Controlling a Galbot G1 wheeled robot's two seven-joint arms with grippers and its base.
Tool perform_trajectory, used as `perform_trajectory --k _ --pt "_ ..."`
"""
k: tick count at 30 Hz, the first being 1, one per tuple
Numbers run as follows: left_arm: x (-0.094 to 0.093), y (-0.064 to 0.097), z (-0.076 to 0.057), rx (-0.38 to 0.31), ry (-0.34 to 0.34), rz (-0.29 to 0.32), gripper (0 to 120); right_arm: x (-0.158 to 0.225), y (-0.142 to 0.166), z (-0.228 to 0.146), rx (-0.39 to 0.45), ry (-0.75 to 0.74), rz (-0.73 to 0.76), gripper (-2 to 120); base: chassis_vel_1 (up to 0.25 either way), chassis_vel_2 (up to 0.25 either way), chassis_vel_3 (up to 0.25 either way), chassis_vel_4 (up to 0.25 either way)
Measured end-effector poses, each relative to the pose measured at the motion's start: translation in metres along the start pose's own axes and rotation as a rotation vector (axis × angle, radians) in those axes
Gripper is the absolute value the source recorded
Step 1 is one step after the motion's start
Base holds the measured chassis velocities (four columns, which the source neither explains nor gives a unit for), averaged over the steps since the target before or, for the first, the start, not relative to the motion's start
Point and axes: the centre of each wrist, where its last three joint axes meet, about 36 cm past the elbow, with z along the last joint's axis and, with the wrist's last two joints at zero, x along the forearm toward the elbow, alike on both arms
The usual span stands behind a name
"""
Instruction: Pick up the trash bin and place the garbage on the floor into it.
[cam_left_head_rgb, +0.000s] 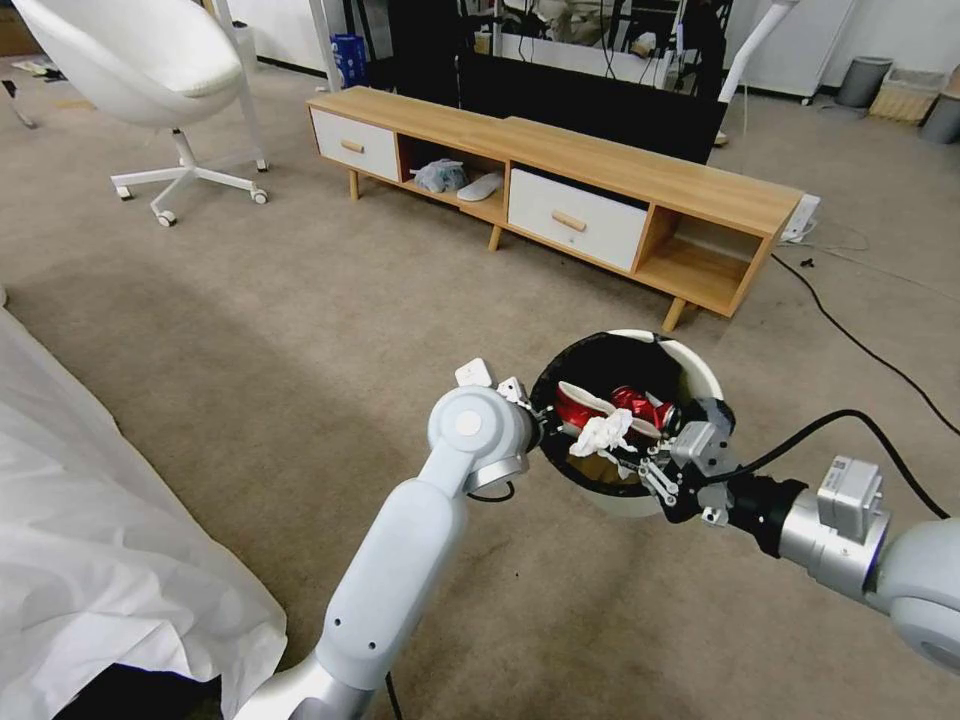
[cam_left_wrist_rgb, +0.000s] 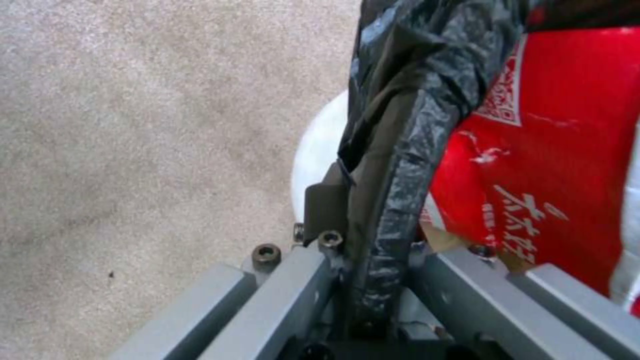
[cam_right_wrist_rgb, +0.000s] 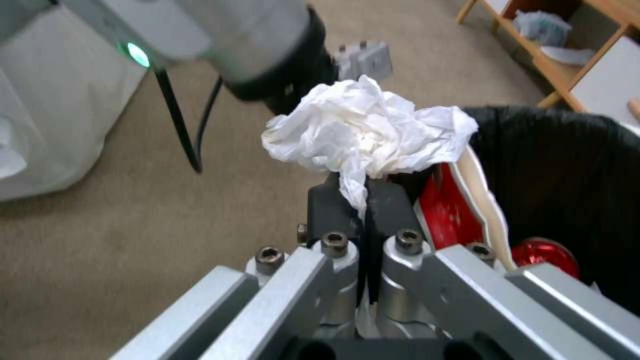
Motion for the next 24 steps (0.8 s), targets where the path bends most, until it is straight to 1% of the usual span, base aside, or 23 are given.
perform_trajectory --k 5,7,8,11,18,21,23,24 --pt "0.003 -0.001 -0.003 0.002 -0.008 0.006 0 -0.002 -0.004 0.007 -0.009 0.007 0.01 0 0.0 0.0 0.0 0.0" --pt "0.008 -0.004 -0.004 -0.001 -0.013 0.021 0 -0.005 -0.005 0.012 -0.027 0.001 0.022 0 0.0 0.0 0.0 0.0" --pt "0.008 -0.004 -0.004 -0.001 -0.013 0.021 0 -0.005 -0.005 0.012 -0.027 0.001 0.022 0 0.0 0.0 0.0 0.0" --pt "0.014 -0.007 -0.004 -0.004 -0.017 0.038 0 -0.011 -0.009 0.019 -0.061 -0.024 0.049 0 0.0 0.0 0.0 0.0" --pt "0.022 -0.011 -0.002 -0.02 -0.02 0.063 0 -0.016 -0.014 0.024 -0.074 -0.026 0.072 0 0.0 0.0 0.0 0.0" --pt "0.026 -0.012 -0.001 -0.039 -0.025 0.07 0 -0.016 -0.016 0.027 -0.075 -0.02 0.079 0 0.0 0.0 0.0 0.0" --pt "0.03 -0.011 0.004 -0.064 -0.024 0.077 0 -0.017 -0.018 0.03 -0.078 -0.014 0.085 0 0.0 0.0 0.0 0.0" --pt "0.03 -0.011 0.004 -0.064 -0.024 0.077 0 -0.017 -0.018 0.03 -0.078 -0.014 0.085 0 0.0 0.0 0.0 0.0"
